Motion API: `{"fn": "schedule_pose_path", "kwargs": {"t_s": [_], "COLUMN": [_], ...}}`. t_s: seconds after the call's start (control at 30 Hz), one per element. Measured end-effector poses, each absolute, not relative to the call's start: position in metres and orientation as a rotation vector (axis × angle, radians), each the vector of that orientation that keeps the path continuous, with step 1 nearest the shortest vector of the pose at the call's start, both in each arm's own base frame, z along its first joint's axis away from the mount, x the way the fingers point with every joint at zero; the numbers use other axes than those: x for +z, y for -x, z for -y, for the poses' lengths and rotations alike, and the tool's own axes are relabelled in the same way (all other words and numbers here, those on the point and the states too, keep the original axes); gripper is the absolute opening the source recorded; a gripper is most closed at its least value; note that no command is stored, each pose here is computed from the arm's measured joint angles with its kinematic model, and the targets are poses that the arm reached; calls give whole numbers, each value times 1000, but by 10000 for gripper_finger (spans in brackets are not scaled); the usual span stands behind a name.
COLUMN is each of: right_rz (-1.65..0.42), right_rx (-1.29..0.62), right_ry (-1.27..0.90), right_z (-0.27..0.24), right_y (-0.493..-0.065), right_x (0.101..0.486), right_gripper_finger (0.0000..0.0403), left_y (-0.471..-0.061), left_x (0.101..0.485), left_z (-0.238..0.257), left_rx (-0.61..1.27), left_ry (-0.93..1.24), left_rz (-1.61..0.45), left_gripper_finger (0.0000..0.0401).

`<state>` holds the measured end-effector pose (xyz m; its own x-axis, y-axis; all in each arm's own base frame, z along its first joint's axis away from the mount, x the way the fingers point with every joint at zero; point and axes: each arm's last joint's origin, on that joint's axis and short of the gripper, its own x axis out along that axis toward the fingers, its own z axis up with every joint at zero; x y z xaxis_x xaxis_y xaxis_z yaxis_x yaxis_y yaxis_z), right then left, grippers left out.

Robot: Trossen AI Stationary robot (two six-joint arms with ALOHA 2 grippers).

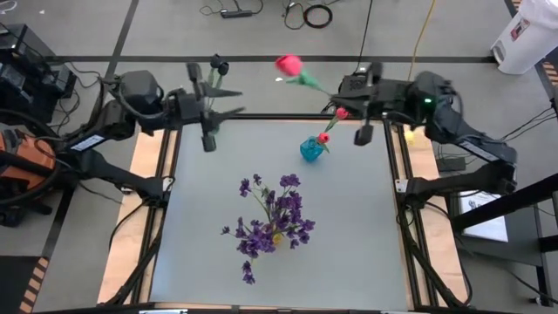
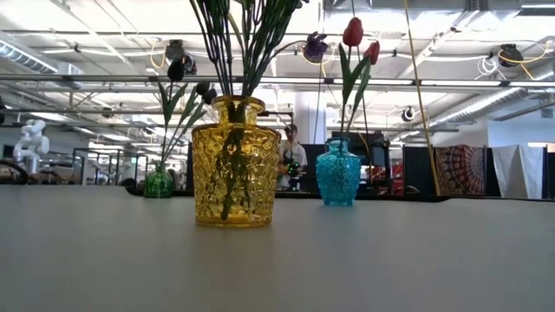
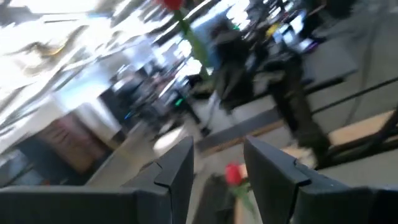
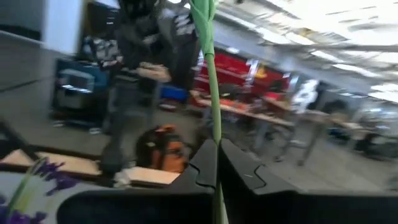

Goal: Sort flowers into vase by color
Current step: Put the pink flower into the blue vase

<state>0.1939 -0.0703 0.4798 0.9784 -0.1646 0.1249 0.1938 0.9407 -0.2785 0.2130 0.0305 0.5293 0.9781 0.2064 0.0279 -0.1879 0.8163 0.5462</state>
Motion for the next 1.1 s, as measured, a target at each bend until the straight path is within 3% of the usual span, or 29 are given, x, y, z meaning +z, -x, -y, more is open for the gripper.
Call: {"fn": "schedule_pose_path", "kwargs": {"t_s": [0.27,0.5,0.77,1.1], "right_rz": [196,281,256,173], "right_rx": [-133,-86,-30,-23], "right_ry": [314,320,313,309], "right_z": [80,80,74,81], "right_y": [-223,-228,-232,-253], "right_x": [479,484,481,464], "right_gripper_finger": [0,0,0,0], "left_y": [-253,-272,-288,-301], "left_x": [519,525,529,520], "left_z": [-34,-34,-45,-72], "left_rx": [104,72,85,4], "left_ry": [-583,-601,-494,-341], "left_rz": [11,165,312,312], "left_gripper_finger": [148,148,148,148]}}
